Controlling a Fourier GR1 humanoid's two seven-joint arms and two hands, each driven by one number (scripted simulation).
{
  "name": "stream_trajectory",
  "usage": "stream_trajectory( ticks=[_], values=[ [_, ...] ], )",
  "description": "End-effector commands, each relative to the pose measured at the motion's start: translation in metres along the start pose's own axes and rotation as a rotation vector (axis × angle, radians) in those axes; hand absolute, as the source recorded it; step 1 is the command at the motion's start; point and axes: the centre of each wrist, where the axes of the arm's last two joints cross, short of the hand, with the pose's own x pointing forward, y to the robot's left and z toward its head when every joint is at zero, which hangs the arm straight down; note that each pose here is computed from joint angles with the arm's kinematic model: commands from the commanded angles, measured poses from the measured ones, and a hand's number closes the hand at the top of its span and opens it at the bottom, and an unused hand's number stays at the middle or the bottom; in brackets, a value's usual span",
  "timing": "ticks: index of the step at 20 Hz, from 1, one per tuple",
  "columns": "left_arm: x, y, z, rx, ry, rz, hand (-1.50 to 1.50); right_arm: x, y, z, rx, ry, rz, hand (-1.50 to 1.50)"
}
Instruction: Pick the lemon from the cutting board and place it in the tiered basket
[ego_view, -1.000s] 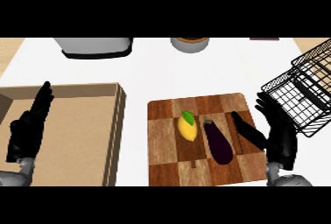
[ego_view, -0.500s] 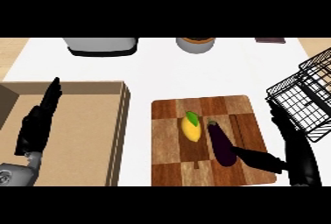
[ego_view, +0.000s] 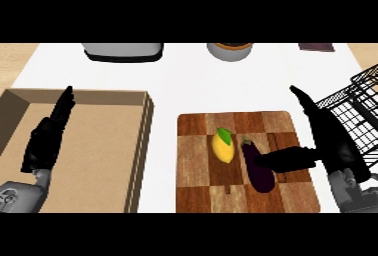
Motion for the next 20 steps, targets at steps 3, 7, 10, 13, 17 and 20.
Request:
stream_trajectory(
  ticks=[3, 7, 10, 13, 17, 20],
  values=[
    [0.001, -0.004, -0.006, 0.002, -0.012, 0.005, 0.00, 0.037, 0.014, -0.020, 0.081, 0.219, 0.050, -1.50],
    [0.002, -0.007, -0.006, 0.001, -0.017, -0.004, 0.00, 0.042, 0.042, -0.023, 0.148, 0.279, 0.094, -1.50],
    [-0.007, -0.027, 0.002, 0.016, 0.000, -0.001, 0.00, 0.041, 0.044, -0.031, 0.153, 0.304, 0.138, -1.50],
    [-0.001, -0.001, -0.011, 0.010, -0.018, -0.006, 0.00, 0.040, 0.063, -0.030, 0.171, 0.322, 0.158, -1.50],
    [-0.005, -0.013, -0.012, 0.026, -0.002, -0.010, 0.00, 0.041, 0.076, -0.038, 0.168, 0.327, 0.162, -1.50],
    [-0.001, -0.016, 0.001, 0.006, 0.012, 0.007, 0.00, 0.029, 0.082, -0.033, 0.200, 0.327, 0.184, -1.50]
  ],
)
